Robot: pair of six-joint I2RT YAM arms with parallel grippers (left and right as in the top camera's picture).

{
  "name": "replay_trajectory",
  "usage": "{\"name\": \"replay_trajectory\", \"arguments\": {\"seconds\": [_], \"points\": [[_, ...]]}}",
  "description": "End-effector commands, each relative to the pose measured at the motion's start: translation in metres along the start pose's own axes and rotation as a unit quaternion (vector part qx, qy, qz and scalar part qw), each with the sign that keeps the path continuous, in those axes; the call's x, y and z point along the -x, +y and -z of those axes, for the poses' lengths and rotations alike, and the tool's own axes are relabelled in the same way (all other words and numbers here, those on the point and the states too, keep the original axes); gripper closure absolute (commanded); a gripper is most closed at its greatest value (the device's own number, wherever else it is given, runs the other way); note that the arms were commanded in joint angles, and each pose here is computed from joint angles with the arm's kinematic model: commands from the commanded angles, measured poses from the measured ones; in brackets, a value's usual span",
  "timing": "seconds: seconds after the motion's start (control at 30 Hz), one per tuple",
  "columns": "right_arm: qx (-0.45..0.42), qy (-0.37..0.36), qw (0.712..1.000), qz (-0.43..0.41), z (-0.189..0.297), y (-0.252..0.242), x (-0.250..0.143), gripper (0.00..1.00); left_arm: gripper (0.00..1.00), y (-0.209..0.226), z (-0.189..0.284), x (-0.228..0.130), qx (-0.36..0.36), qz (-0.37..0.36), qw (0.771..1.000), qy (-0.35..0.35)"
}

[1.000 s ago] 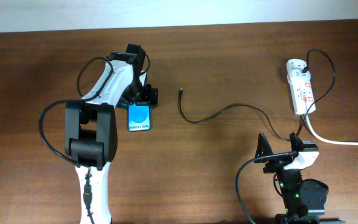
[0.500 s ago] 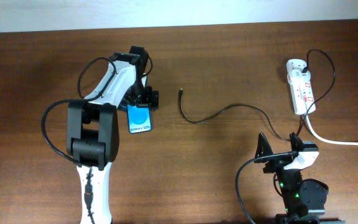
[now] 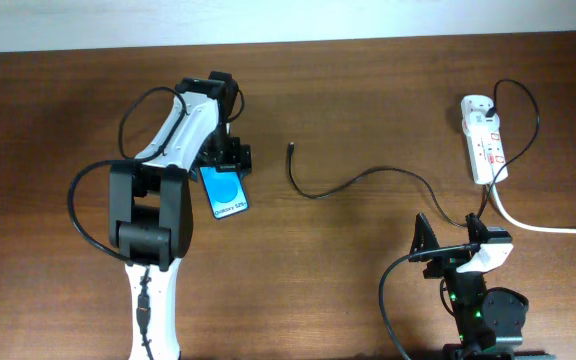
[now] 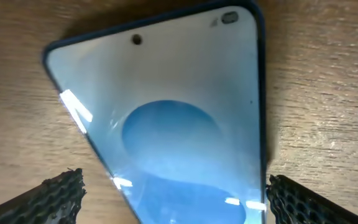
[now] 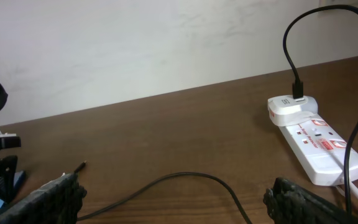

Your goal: Plug charger to phone and switch on socket

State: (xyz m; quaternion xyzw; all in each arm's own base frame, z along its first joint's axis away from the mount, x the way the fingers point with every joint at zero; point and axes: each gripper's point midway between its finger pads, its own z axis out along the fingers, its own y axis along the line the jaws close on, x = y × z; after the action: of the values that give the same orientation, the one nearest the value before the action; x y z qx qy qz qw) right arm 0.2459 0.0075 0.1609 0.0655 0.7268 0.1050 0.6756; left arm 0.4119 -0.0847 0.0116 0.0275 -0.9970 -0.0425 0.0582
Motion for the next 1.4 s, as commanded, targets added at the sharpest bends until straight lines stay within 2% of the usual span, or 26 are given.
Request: {"name": "replay_trajectory", "arguments": {"seconds": [0.0,0.27,0.67,0.97,1.2,1.37], "points": [[0.003,0.000,1.000,-0.004,0.000,0.000,-0.002,0.01,0.00,0.002,-0.007,-0.004,0.011,0.038,0.999,0.011],[0.003,0.000,1.000,-0.004,0.000,0.000,-0.002,0.02,0.01,-0.014,-0.027,-0.015,-0.035,0.061,0.997,0.034],[0.004,0.000,1.000,-0.004,0.000,0.000,-0.002,0.02,0.01,-0.015,-0.055,-0.034,-0.041,0.061,0.995,0.062],[0.003,0.000,1.000,-0.004,0.000,0.000,-0.002,0.02,0.20,-0.021,-0.058,-0.016,-0.055,0.061,0.996,0.024],[0.003,0.000,1.000,-0.004,0.000,0.000,-0.002,0.02,0.23,-0.023,-0.050,-0.006,-0.059,0.058,0.996,0.008],[0.003,0.000,1.000,-0.004,0.000,0.000,-0.002,0.02,0.21,-0.027,-0.029,0.011,-0.068,0.043,0.997,-0.018]]}}
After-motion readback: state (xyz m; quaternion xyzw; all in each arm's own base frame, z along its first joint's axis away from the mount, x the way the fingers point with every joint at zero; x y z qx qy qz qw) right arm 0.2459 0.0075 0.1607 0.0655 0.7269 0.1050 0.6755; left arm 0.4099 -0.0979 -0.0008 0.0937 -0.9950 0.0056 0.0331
